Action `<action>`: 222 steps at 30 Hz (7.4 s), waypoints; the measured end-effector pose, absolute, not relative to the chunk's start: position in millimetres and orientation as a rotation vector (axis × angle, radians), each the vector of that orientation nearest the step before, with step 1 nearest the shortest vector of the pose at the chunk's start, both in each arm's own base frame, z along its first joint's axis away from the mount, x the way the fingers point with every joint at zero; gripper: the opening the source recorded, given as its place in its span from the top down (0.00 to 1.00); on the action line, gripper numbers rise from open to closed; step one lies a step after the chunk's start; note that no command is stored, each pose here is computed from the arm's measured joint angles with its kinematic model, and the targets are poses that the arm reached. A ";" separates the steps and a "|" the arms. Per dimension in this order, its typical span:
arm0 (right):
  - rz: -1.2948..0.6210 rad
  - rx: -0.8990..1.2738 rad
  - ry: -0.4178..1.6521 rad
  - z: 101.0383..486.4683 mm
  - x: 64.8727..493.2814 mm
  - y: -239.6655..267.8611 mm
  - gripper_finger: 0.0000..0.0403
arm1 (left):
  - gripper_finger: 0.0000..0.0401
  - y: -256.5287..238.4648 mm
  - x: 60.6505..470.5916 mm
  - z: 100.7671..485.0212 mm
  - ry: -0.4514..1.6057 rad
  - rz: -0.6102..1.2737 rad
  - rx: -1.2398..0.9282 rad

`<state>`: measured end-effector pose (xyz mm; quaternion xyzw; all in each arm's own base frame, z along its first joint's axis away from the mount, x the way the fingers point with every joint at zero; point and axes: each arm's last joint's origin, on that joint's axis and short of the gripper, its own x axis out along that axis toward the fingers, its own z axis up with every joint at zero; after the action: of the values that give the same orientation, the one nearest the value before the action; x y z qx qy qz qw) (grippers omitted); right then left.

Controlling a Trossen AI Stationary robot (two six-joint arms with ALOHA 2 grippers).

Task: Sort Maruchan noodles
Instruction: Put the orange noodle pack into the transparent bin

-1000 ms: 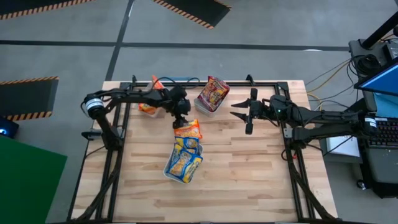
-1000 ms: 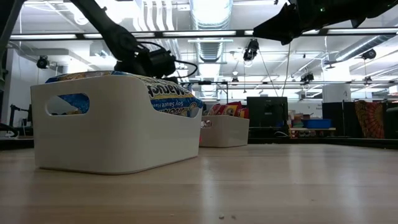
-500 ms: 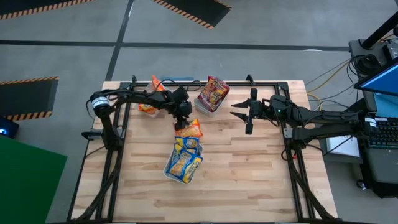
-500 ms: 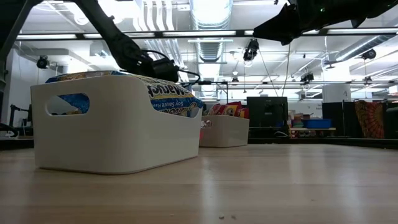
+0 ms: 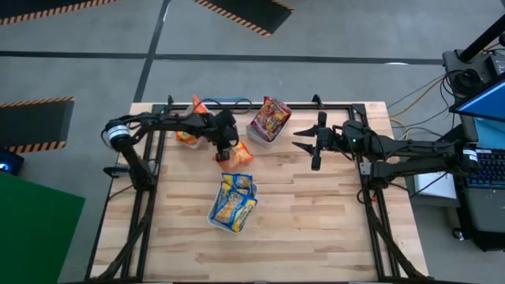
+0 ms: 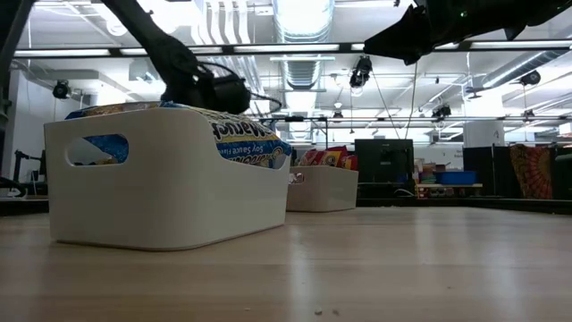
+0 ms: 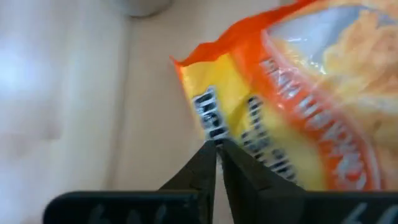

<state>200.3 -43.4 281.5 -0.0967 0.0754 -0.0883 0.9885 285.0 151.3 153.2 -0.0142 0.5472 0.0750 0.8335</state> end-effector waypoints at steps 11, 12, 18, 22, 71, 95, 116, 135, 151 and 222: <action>-0.177 -0.194 0.151 281.5 200.3 -43.4 0.67 | 0.99 138.9 270.3 208.3 1.006 0.220 -0.063; -0.177 -0.194 0.151 281.5 200.3 -43.4 0.66 | 0.99 138.6 270.0 209.4 0.999 0.231 -0.084; -0.177 -0.193 0.151 281.5 200.3 -43.4 0.65 | 0.84 138.9 271.4 201.4 1.020 0.248 -0.187; -0.176 -0.193 0.151 281.5 200.3 -43.4 0.65 | 0.67 140.9 275.5 188.5 1.058 0.244 -0.205; -0.176 -0.195 0.158 280.9 200.2 -43.3 0.64 | 1.00 132.4 269.8 217.5 0.944 0.180 -0.092; -0.176 -0.192 0.156 281.0 200.2 -43.3 0.64 | 0.96 113.0 213.1 283.0 0.831 0.543 -0.231; -0.177 -0.185 0.157 280.9 200.2 -43.4 0.64 | 0.45 153.7 272.1 188.0 1.036 0.775 -0.456; -0.175 -0.191 0.163 280.3 200.2 -43.3 0.64 | 0.45 170.7 281.8 155.4 1.048 0.754 -0.462; -0.174 -0.201 0.165 280.2 200.1 -43.3 0.64 | 0.90 165.3 286.4 153.8 1.064 0.719 -0.423; -0.314 -0.002 0.796 191.9 445.8 -158.3 0.98 | 1.00 34.9 160.9 235.1 0.303 0.513 -0.049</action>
<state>445.8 -158.3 191.9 -0.0007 0.3858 -0.1522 0.9099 160.9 34.9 235.1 -0.0243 0.1494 0.2526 0.9557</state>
